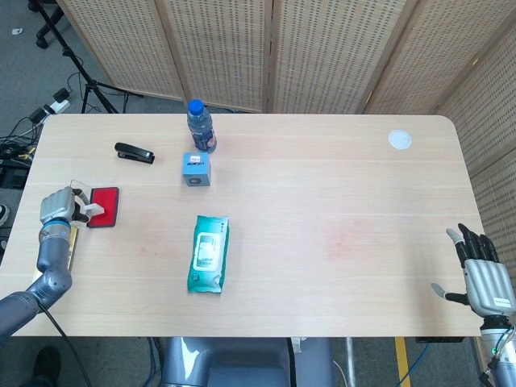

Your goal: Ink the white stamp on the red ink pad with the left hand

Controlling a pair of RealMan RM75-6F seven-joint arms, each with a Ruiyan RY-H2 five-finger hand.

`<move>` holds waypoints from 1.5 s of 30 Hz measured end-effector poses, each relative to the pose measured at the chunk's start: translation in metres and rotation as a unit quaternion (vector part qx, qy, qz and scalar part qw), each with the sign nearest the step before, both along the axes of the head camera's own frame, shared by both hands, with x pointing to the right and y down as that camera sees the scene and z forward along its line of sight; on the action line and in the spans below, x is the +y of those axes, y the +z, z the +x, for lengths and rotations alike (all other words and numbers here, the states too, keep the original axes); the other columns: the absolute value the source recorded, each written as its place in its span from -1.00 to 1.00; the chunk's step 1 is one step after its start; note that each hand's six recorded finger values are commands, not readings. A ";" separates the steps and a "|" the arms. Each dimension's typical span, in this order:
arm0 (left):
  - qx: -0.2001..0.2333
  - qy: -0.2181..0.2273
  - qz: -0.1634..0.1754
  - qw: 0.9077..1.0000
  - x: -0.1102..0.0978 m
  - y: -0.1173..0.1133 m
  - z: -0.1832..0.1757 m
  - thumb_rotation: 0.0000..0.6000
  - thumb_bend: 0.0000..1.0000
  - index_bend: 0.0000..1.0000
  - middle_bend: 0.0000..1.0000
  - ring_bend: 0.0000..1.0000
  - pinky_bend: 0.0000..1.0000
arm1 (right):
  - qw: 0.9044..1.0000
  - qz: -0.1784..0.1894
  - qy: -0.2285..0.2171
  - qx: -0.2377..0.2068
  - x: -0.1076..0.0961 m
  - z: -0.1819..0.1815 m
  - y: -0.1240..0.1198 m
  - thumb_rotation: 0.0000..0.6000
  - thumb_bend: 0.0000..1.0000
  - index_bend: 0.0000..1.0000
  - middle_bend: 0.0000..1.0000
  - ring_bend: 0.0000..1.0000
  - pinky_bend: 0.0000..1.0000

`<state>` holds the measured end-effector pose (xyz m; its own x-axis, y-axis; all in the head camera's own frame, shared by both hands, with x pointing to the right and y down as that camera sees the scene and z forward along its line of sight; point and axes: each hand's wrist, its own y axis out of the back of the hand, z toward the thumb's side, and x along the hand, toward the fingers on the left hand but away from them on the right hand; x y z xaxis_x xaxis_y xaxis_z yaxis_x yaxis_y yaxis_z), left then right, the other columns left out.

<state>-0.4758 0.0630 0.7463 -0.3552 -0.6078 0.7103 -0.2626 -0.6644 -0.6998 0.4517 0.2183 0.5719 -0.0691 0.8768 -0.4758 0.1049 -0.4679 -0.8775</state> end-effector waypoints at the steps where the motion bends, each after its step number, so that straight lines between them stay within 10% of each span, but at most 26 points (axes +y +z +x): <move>1: 0.000 0.001 0.000 1.000 0.000 0.000 0.001 1.00 -0.13 0.29 1.00 1.00 0.95 | 1.000 0.000 0.000 0.000 0.000 0.000 0.000 1.00 -1.00 -1.00 -1.00 -1.00 -1.00; 36: 0.022 0.016 0.037 0.999 -0.013 -0.045 0.006 1.00 -0.15 0.29 1.00 1.00 0.95 | 1.000 0.003 -0.003 -0.008 0.000 -0.002 -0.004 1.00 -1.00 -1.00 -1.00 -1.00 -1.00; 45: 0.079 0.092 0.032 0.992 -0.003 -0.072 0.048 1.00 -0.15 0.29 1.00 1.00 0.95 | 1.000 0.005 -0.002 -0.012 0.000 -0.002 -0.006 1.00 -1.00 -1.00 -1.00 -1.00 -1.00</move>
<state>-0.4280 0.0595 0.6739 -0.1213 -0.6971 0.7067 -0.2499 -0.6675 -0.7014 0.4496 0.2180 0.5664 -0.0539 0.8816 -0.4688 0.1233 -0.4600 -0.8793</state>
